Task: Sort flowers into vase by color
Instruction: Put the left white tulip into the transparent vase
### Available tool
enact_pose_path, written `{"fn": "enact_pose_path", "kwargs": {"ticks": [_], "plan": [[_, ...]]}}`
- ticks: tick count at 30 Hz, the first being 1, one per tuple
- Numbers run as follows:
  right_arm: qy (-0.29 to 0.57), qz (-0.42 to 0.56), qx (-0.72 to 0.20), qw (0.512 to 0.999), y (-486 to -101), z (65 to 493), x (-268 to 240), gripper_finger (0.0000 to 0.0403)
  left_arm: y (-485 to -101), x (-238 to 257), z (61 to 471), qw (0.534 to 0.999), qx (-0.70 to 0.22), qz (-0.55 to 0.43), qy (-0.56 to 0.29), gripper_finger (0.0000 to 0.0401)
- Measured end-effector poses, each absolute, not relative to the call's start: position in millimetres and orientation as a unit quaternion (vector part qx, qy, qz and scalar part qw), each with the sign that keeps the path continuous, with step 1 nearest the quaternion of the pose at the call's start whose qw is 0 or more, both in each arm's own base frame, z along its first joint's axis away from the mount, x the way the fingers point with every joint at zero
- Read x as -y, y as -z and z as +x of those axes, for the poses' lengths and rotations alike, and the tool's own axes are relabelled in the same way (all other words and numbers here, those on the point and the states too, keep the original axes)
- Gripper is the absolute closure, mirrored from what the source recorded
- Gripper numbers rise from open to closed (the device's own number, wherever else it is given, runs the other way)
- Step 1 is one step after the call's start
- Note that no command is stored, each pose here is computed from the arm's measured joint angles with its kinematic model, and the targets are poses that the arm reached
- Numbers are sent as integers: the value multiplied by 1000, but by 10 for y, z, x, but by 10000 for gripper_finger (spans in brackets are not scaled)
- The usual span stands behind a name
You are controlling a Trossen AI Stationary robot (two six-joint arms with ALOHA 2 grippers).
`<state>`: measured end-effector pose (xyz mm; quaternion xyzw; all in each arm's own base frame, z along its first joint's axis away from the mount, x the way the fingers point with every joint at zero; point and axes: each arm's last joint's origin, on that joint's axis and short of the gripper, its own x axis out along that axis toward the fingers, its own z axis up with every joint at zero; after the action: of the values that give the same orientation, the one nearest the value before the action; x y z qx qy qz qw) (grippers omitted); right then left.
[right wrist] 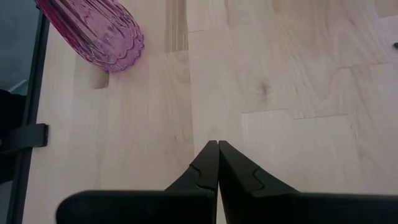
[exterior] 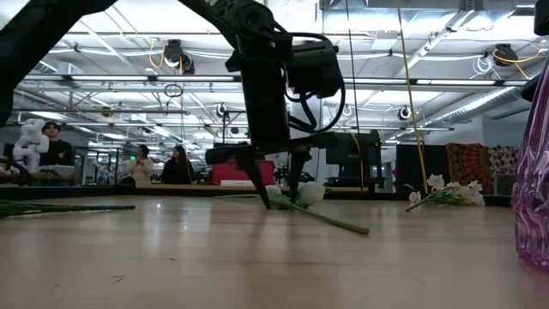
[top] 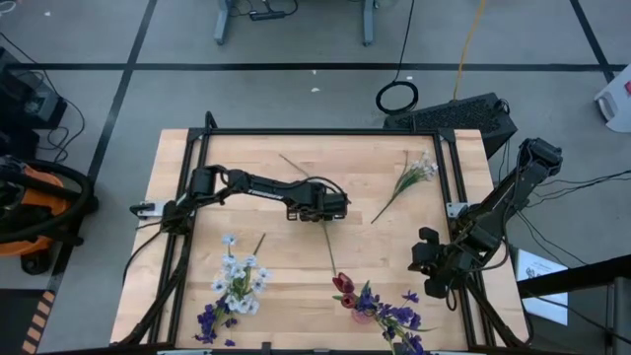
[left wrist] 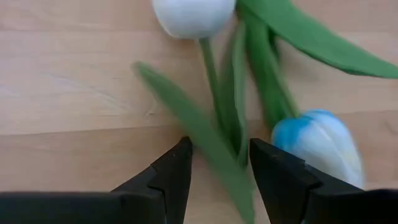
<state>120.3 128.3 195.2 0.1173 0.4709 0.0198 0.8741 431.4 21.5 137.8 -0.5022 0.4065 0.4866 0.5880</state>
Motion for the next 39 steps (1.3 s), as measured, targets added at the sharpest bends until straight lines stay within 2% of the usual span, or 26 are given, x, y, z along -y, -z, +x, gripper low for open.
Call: {"fn": "enact_pose_path", "kwargs": {"ticks": [5, 10, 13, 18, 23, 31, 36, 39], "plan": [[-20, 116, -471, 874, -1952, 1203, -1283, 403, -1347, -197, 4314, 591, -415, -494, -484, 230], [-22, 114, -471, 875, -1952, 1203, -1283, 403, -1333, -186, 4292, 613, -476, -454, -437, 239], [-20, 113, -469, 875, -1952, 1204, -1282, 403, -1321, -161, 4245, 603, -508, -441, -429, 277], [-14, 111, -463, 879, -1954, 1207, -1277, 403, -1365, -128, 4193, 607, -548, -413, -400, 382], [-22, 94, -462, 881, -1954, 1207, -1277, 403, -1560, -84, 4091, 615, -576, -395, -366, 388], [0, 136, -459, 878, -1957, 1212, -1280, 403, -2393, 96, 3894, 742, -505, -304, -320, 396], [28, 167, -444, 880, -1963, 1224, -1272, 403, -2988, 293, 3693, 833, -406, -236, -294, 397], [56, 195, -427, 881, -1970, 1236, -1263, 403, -3223, 391, 3530, 870, -359, -184, -284, 397]]}}
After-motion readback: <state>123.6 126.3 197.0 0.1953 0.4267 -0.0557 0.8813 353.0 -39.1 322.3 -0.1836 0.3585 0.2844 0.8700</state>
